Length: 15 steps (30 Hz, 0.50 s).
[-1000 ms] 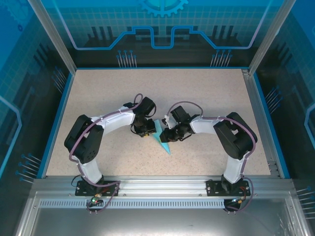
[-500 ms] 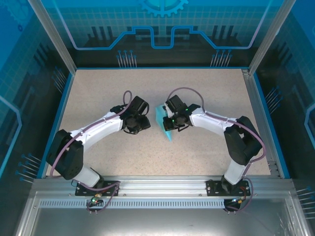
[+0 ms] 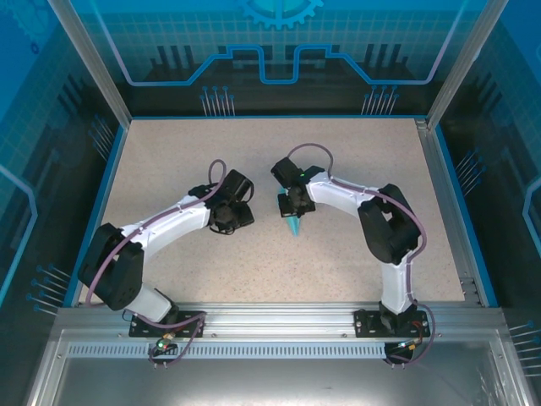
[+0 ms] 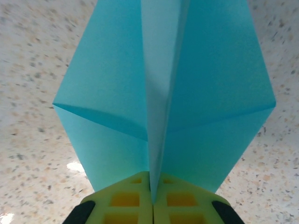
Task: Fold a paper plane with a square sheet of paper (pick it up from the middle)
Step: Move a paper plane to the center of the table.
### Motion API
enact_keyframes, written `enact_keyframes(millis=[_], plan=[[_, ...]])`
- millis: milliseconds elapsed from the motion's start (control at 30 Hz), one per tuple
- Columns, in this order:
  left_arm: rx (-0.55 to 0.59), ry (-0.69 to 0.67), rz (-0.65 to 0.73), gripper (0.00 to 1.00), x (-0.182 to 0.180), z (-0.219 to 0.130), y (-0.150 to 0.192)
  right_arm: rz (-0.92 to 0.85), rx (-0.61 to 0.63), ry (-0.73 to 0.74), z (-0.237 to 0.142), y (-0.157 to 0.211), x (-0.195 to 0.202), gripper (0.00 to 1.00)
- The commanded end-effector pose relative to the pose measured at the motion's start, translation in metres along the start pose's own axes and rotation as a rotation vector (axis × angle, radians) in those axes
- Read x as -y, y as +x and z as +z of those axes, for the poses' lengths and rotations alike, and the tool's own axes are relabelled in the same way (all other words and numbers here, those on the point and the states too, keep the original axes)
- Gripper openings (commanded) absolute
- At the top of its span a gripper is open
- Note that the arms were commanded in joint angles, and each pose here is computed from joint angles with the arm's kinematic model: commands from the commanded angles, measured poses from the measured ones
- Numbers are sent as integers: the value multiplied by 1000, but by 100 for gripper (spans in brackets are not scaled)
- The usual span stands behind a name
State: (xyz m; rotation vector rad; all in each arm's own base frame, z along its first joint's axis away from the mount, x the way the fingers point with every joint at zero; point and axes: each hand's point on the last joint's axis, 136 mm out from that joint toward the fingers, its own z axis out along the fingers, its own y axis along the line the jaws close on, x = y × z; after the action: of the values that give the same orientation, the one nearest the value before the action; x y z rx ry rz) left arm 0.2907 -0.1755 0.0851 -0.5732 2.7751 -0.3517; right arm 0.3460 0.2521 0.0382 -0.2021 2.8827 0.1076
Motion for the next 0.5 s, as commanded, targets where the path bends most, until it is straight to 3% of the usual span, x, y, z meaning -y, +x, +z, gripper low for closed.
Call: enact_keyframes(millis=[0,467], plan=[[30,6,-31,39,-6,-6,-6,27,-32,33,1,4,1,7],[16,8,-51,40,-12,0,-7,46,-111,81,31,20,6,16]])
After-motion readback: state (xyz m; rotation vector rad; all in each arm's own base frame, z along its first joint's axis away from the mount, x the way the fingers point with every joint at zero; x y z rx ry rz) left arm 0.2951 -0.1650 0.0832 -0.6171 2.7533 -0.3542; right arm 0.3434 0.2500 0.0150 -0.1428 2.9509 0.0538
